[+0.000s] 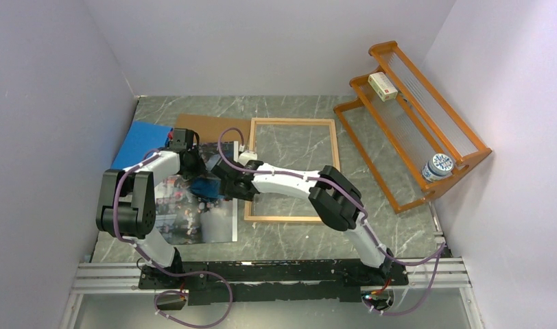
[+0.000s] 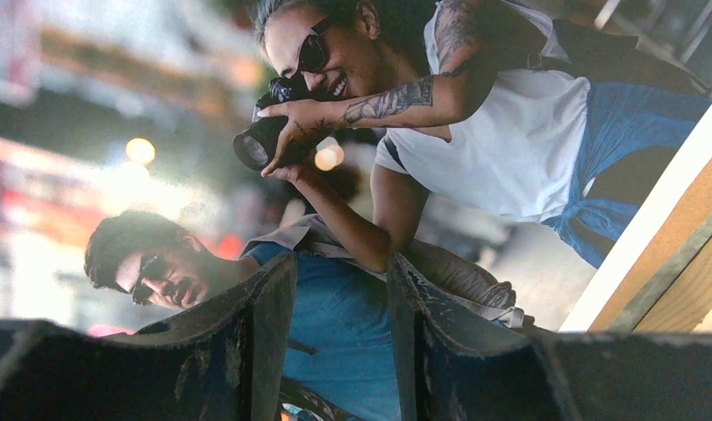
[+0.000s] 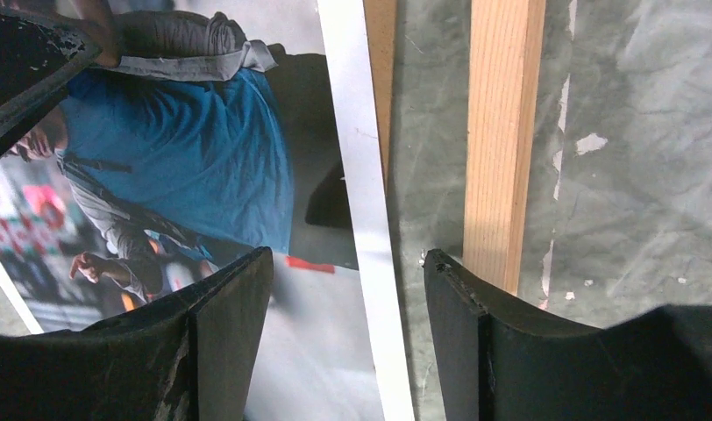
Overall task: Put the photo into the frame
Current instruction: Pick up the photo at the center of the board.
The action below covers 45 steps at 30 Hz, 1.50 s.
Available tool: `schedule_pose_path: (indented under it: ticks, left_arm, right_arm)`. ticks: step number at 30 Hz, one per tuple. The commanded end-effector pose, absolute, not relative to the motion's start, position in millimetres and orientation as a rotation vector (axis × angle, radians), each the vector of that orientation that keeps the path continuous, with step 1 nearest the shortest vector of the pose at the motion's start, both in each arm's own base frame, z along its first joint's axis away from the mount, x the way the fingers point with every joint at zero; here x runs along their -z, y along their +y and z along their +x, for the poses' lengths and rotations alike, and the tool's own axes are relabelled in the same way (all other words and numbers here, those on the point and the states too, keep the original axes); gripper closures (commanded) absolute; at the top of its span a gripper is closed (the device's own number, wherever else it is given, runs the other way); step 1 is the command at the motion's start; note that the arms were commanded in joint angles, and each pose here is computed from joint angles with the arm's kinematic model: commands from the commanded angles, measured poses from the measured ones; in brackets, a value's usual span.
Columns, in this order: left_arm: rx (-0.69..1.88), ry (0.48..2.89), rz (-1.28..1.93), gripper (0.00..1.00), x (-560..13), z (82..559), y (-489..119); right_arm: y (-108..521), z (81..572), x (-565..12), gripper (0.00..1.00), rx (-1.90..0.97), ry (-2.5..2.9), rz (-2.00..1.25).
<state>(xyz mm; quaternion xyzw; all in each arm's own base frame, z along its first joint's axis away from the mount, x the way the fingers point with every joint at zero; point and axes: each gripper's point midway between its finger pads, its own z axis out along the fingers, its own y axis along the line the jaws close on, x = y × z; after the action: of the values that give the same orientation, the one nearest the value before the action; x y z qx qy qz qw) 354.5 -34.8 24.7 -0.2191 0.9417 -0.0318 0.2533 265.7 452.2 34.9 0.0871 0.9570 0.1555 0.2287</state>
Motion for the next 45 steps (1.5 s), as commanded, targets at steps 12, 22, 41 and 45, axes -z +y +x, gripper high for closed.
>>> schedule_pose_path:
  ticks: [12, 22, 41, 45]
  left_arm:
    - [-0.109, 2.671, -0.739, 0.54, 10.5, 315.2, -13.3]
    - [-0.051, 2.733, -0.818, 0.5, 28.7, 292.3, -23.9]
    - [-0.015, 2.758, -0.834, 0.52, 32.1, 292.9, -30.0]
    - [-0.027, 2.758, -0.832, 0.52, 33.0, 292.3, -28.6]
  right_arm:
    - [456.5, 258.6, -19.6, 0.32, -0.545, 2.704, 0.249]
    - [481.6, 256.3, -54.0, 0.37, -1.021, 2.595, 0.117]
    - [481.1, 253.8, -102.9, 0.68, -1.276, 2.499, 0.106]
    - [481.3, 250.9, -106.4, 0.7, -1.277, 2.526, 0.12]
